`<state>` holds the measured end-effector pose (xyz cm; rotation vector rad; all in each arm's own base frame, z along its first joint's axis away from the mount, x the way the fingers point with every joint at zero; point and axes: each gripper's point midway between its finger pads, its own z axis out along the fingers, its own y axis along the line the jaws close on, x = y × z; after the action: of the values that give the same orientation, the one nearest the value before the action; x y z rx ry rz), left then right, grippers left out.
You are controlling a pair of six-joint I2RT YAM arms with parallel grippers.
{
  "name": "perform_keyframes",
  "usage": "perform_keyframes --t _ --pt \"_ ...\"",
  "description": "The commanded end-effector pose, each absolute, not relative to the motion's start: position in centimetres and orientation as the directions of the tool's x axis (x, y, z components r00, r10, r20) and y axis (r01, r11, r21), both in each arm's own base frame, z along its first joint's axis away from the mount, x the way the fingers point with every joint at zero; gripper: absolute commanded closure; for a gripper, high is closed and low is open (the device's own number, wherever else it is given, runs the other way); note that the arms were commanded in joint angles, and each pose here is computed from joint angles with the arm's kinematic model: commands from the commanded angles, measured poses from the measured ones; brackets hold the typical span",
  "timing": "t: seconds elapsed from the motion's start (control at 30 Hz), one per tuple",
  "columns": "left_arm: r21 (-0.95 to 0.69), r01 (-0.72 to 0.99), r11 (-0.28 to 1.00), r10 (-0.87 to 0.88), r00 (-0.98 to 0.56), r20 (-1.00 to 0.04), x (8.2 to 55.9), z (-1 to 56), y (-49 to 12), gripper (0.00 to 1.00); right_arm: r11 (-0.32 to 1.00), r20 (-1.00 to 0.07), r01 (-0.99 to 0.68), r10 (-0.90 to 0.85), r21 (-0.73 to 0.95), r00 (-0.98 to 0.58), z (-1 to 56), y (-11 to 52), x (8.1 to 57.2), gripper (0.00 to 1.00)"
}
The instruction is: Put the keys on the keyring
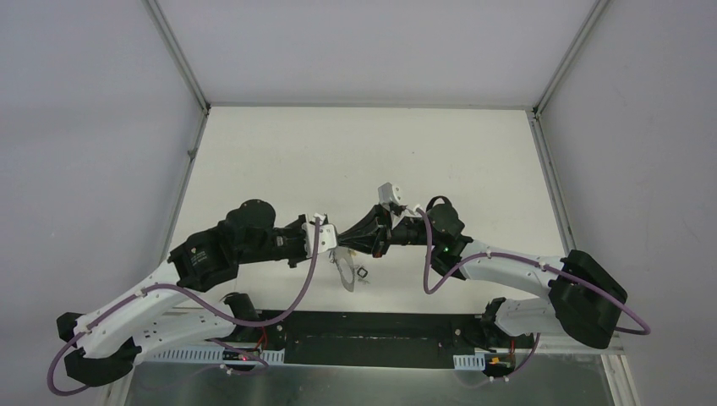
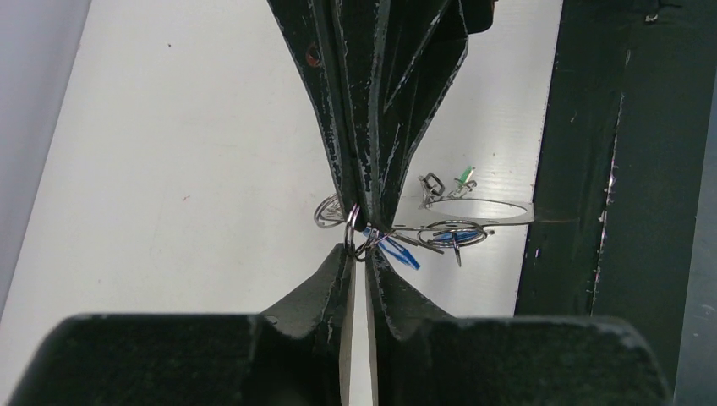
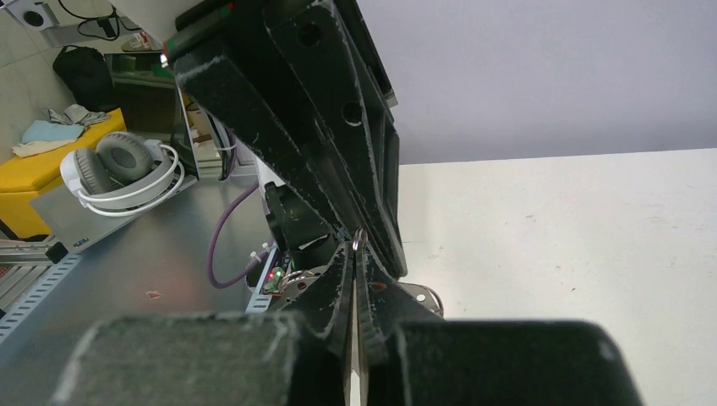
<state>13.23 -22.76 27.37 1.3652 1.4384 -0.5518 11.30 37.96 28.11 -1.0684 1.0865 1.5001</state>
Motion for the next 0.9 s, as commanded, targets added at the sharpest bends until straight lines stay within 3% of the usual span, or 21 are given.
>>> perform_keyframes --t 0.0,0.13,0.23,0.5,0.87 --pt "0.326 0.923 0.203 0.432 0.215 -0.876 12.7 28.5 -23.3 0.83 -0.146 -0.948 -0.989 0.308 0.033 -0.077 31.7 37.4 10.8 1.00" --pt "0.338 0.913 0.228 0.413 0.223 -0.883 12.7 29.3 -22.8 0.64 -0.147 -0.949 -0.989 0.306 0.035 -0.079 31.6 37.4 10.8 1.00" --pt "0.343 0.908 0.241 0.381 0.236 -0.894 12.4 30.1 -22.4 0.58 -0.146 -0.949 -0.989 0.305 0.036 -0.080 31.6 37.4 10.8 1.00" --pt "0.331 0.907 0.259 0.268 0.262 -0.927 11.5 31.6 -22.4 0.61 -0.146 -0.949 -0.988 0.305 0.040 -0.084 31.6 37.5 10.8 1.00" --pt "0.310 0.915 0.258 0.268 0.240 -0.933 12.0 31.3 -23.3 0.66 -0.146 -0.947 -0.989 0.309 0.041 -0.084 31.7 37.4 10.8 1.00"
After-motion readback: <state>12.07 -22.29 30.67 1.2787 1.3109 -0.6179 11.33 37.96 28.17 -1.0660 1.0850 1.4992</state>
